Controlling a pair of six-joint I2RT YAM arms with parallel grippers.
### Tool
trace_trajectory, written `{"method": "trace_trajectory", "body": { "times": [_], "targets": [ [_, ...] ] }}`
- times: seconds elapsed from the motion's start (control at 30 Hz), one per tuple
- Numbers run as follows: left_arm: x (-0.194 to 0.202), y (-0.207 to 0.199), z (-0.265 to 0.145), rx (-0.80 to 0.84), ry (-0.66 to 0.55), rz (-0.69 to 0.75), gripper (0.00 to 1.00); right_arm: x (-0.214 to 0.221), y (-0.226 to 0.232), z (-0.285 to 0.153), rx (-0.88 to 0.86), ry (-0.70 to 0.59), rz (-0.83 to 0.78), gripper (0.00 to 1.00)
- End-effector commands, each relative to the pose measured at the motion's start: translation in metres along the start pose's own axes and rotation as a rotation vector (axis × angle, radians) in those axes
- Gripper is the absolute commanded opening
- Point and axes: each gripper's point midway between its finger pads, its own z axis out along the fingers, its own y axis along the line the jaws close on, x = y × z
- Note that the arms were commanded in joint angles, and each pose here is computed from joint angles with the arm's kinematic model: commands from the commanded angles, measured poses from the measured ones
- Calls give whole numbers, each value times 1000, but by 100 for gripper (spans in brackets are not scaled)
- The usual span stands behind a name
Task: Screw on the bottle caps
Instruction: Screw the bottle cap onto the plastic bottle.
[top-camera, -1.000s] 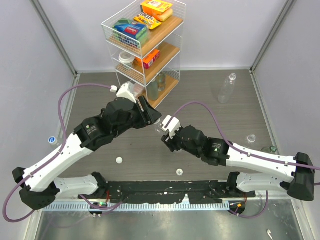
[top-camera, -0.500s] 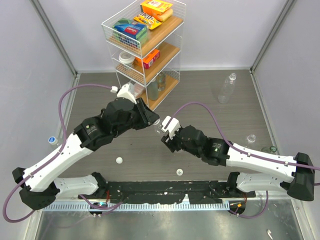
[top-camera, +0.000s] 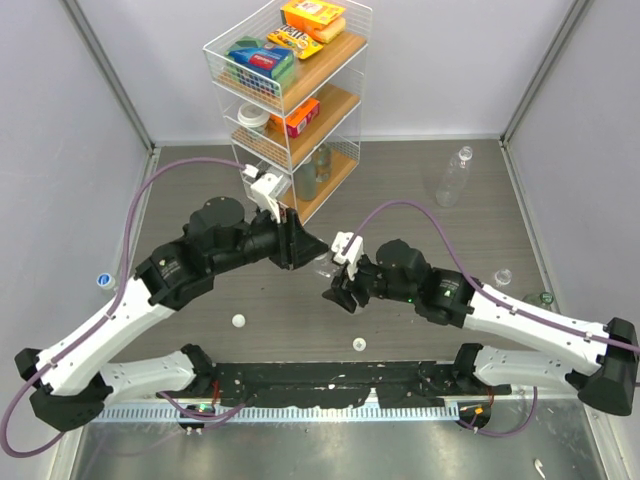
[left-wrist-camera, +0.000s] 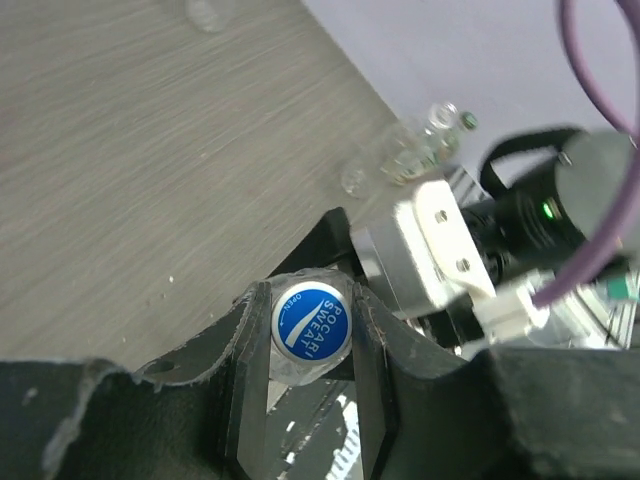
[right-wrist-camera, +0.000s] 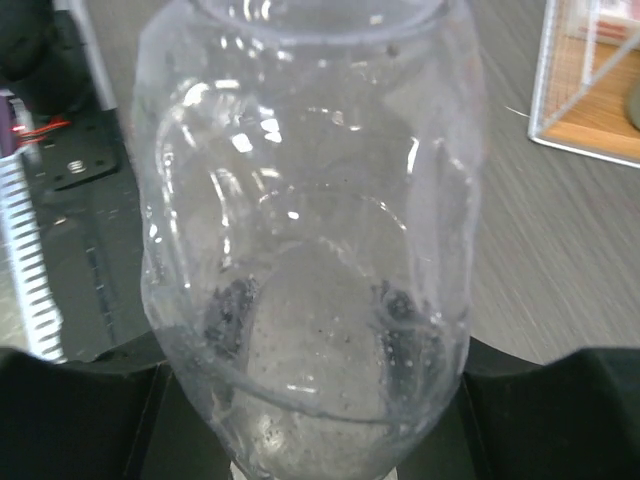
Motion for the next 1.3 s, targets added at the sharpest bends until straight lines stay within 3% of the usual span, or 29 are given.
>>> {"method": "trace_trajectory", "body": {
  "times": [0.0,0.13,0.33,0.43,0.47,0.6,0.67,0.77,0.93,1.03,1.13,1.27],
  "targets": [
    [30,-59,-11,410,107,209,0,-80,43,-28,-273,-280,-79,1],
    [37,-67,-16,487,123,241,0,-83,71,-53,-442,-331,-181,1],
    [50,-69,-21,538,181,288,0,-82,86,-75,-537,-373,-273,1],
    [49,-71,-21,547,179,292,7,-81,89,-76,-560,-362,-271,1],
    [46,-75,-23,566,173,298,16,-82,90,-76,-571,-359,-270,1],
    [23,-75,-24,503,86,303,82,-82,82,-71,-517,-350,-263,1],
    [8,-72,-26,448,16,288,99,-80,71,-66,-454,-328,-254,1],
    [-19,-62,-36,347,-130,218,100,-72,53,-60,-346,-283,-234,1],
    [-40,-42,-61,212,-261,103,100,-60,12,-46,-111,-179,-163,1],
    [-57,-10,-70,24,-354,64,100,-56,-15,-39,42,-131,-122,1],
    [-69,16,-69,-163,-362,-9,100,-46,-38,-32,170,-64,-91,1],
    [-70,29,-46,-282,-303,-74,95,-37,-47,-23,214,-20,-91,1]
  ]
}}
